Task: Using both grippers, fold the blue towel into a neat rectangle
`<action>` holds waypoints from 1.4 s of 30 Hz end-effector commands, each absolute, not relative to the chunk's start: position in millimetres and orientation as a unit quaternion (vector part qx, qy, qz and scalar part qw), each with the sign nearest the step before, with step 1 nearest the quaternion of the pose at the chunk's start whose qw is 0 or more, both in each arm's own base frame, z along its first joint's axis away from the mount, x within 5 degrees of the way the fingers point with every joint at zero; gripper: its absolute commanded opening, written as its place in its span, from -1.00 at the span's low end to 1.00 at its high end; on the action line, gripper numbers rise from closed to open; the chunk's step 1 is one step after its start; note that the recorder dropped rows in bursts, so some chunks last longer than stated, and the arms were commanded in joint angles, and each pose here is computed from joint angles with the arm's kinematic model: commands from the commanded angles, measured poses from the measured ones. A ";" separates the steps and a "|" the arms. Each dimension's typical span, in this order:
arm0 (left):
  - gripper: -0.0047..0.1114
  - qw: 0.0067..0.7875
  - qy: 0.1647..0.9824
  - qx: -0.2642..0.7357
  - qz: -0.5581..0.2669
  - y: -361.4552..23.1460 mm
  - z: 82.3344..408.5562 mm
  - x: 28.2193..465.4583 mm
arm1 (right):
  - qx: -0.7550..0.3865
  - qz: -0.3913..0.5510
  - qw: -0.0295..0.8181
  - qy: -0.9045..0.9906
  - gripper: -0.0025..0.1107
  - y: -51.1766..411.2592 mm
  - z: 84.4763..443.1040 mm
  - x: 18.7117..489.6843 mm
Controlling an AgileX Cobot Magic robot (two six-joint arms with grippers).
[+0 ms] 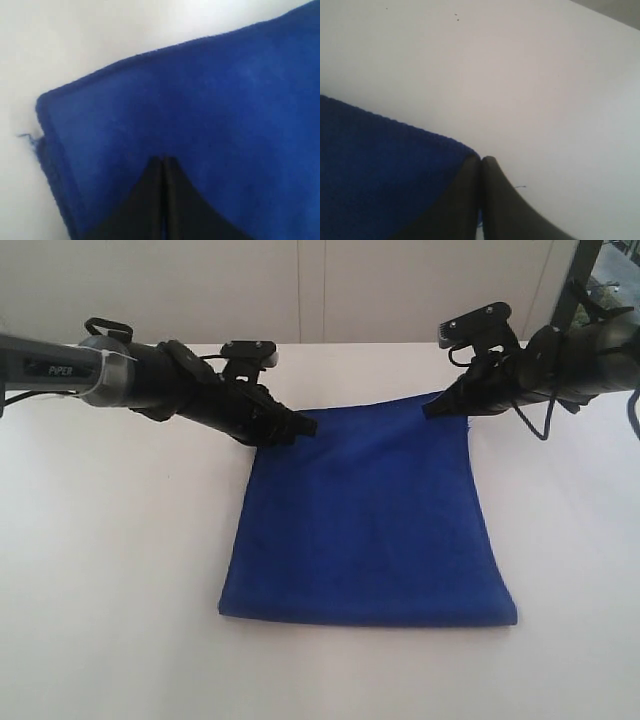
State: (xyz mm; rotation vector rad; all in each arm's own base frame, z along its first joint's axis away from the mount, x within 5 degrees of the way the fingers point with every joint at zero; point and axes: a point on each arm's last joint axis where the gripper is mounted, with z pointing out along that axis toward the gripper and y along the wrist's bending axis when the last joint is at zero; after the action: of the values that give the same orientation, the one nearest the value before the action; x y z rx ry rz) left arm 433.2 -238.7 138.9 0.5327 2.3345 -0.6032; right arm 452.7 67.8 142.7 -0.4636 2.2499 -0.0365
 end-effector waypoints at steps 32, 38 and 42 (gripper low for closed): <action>-0.92 0.303 0.900 0.222 -0.221 -239.0 110.9 432.4 | -0.113 0.023 0.414 0.903 -0.30 66.0 160.3 451.9; -0.92 0.303 0.900 0.222 -0.221 -239.0 110.9 432.4 | -0.055 0.077 0.359 0.928 -0.96 70.9 157.7 448.9; -0.92 0.303 0.900 0.222 -0.221 -239.0 110.9 432.4 | -0.042 0.105 0.308 0.945 -0.96 75.7 141.7 447.9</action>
State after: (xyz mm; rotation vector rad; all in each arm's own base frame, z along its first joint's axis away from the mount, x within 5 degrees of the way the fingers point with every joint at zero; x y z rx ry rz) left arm 437.0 -238.6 126.1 0.5569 2.3317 -0.5641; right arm 448.9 75.5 153.1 -0.1459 2.4247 0.2255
